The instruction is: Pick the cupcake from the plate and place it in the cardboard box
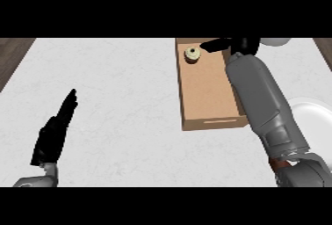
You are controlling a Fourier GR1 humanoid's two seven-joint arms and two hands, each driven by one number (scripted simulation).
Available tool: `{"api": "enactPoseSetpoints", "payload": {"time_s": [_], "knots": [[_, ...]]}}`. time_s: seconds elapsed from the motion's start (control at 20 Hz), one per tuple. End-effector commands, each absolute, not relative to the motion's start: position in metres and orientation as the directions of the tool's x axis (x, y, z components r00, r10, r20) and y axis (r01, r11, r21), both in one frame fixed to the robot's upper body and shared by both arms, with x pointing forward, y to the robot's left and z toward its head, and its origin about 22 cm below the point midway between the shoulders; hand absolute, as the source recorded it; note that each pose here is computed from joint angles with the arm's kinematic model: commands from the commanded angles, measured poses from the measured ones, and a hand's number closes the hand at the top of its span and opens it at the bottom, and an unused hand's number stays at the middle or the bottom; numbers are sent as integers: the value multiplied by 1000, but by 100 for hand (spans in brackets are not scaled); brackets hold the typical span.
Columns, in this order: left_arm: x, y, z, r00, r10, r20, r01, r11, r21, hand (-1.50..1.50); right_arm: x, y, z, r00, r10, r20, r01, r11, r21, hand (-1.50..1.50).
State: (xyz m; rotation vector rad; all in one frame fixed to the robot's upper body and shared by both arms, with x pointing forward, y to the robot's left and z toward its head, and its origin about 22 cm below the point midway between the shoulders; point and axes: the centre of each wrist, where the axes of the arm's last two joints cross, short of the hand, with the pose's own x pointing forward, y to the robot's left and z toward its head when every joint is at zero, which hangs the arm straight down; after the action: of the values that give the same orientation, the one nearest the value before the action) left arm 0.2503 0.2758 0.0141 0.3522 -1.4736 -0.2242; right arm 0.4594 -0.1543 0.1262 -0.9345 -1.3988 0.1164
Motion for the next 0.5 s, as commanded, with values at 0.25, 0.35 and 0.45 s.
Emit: {"api": "enactPoseSetpoints", "payload": {"time_s": [0.25,0.35,0.45], "knots": [[236,284,8,116,-367,923,-80,923,377,0,449,-208,126,8,315,949,680,694,-236,-150],[247,276,19,113,-362,925,-76,925,371,0,451,-215,146,-30,286,958,696,693,-185,-150],[223,295,8,130,-362,923,-106,921,376,0,439,-244,139,-17,288,957,722,666,-188,-150]]}}
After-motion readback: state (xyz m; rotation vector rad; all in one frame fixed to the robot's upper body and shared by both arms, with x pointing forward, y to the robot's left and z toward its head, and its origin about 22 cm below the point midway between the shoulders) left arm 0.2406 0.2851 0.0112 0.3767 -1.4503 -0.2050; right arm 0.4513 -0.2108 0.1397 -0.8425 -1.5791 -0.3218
